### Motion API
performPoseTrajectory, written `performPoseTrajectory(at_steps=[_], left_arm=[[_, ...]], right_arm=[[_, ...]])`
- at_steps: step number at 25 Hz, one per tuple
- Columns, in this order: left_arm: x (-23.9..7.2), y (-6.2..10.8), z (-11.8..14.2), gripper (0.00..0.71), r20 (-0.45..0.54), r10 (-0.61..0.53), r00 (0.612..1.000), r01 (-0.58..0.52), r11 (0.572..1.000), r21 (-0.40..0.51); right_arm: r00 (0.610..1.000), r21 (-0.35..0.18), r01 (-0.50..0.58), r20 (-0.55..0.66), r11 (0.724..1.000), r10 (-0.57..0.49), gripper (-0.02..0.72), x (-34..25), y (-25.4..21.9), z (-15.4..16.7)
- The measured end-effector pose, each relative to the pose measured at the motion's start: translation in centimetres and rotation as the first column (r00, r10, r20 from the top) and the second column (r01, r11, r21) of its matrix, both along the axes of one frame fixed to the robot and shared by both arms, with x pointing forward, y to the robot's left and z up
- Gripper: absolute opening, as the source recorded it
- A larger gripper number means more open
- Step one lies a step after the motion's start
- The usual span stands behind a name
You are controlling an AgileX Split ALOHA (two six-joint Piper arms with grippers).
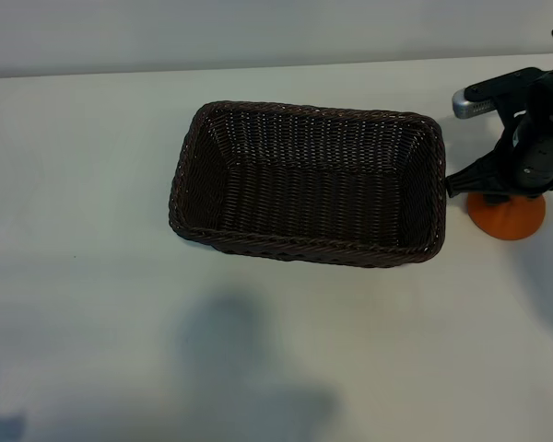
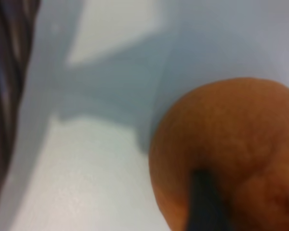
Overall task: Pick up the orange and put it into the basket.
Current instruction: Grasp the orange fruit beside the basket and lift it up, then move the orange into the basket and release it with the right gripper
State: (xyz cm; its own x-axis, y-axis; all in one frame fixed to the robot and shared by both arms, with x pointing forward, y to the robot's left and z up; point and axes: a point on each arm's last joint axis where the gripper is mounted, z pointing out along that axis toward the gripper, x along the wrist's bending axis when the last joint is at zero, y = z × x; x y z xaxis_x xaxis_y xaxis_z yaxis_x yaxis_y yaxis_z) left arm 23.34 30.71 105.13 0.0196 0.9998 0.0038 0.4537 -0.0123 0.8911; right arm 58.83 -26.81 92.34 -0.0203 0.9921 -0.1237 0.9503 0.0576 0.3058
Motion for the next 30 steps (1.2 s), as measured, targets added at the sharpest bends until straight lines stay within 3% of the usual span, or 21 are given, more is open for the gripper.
performPoseTrajectory(at_steps=[4, 6, 12, 22, 27, 30], left_arm=[[0.0, 0.0, 0.0, 0.546, 0.0, 0.0, 1.0, 0.0, 1.0, 0.0], [0.0, 0.0, 0.0, 0.546, 0.0, 0.0, 1.0, 0.0, 1.0, 0.0], [0.0, 0.0, 0.0, 0.546, 0.0, 0.0, 1.0, 0.0, 1.0, 0.0], [0.0, 0.0, 0.0, 0.546, 0.0, 0.0, 1.0, 0.0, 1.0, 0.0], [0.0, 0.0, 0.0, 0.546, 0.0, 0.0, 1.0, 0.0, 1.0, 0.0], [0.0, 0.0, 0.0, 0.546, 0.0, 0.0, 1.0, 0.0, 1.0, 0.0]], right_arm=[[1.0, 0.0, 0.0, -0.002, 1.0, 0.0, 0.143, 0.1, 0.0, -0.1], [1.0, 0.0, 0.0, -0.002, 1.0, 0.0, 0.095, 0.1, 0.0, -0.1], [0.999, -0.002, -0.004, 0.044, 1.0, 0.004, 0.095, -0.1, -0.1, 1.7], [0.962, -0.029, -0.01, 0.273, 1.0, 0.018, 0.095, -2.8, -0.8, 10.7], [0.926, 0.056, 0.0, 0.377, 0.998, -0.021, 0.095, -4.9, -0.6, 14.7], [0.913, 0.119, -0.052, 0.409, 0.992, -0.001, 0.095, -6.0, 0.2, 16.2]])
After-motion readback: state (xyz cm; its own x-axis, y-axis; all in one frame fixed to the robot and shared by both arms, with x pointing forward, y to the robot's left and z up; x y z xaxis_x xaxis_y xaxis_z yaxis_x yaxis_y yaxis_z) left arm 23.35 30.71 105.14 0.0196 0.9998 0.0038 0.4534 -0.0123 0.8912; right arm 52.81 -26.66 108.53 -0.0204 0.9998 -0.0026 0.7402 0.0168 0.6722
